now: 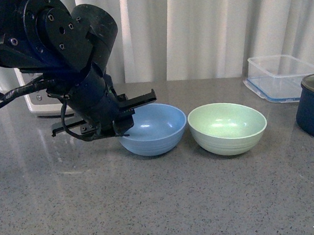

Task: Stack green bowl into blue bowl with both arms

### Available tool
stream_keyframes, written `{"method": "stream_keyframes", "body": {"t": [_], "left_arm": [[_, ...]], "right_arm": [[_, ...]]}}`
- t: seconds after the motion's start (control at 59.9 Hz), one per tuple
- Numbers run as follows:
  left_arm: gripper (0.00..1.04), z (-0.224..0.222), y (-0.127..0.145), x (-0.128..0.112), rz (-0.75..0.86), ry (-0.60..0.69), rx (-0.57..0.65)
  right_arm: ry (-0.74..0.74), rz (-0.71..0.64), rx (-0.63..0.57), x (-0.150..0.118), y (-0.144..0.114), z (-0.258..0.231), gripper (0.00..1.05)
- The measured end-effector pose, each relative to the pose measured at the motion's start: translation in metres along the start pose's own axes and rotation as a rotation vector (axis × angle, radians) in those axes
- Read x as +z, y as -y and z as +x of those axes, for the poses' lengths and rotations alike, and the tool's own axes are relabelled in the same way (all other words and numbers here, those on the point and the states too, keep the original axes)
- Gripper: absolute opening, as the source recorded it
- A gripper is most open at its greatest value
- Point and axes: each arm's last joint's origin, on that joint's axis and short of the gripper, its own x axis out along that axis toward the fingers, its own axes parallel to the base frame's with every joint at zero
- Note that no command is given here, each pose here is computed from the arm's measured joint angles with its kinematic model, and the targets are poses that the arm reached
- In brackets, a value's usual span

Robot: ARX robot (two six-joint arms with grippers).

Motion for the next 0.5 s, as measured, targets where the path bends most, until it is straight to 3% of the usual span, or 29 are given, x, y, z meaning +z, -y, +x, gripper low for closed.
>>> {"method": "stream_keyframes", "body": {"t": [0.267,0.501], "left_arm": [[0.56,-0.008,-0.003,0.0,0.009,0.039,0.006],[0.94,-0.061,-0.017,0.013,0.02,0.167,0.009]], "right_arm": [[0.0,0.0,0.0,0.0,0.0,0.0,0.95],[0.0,0.0,0.0,0.0,0.0,0.0,0.95]]}}
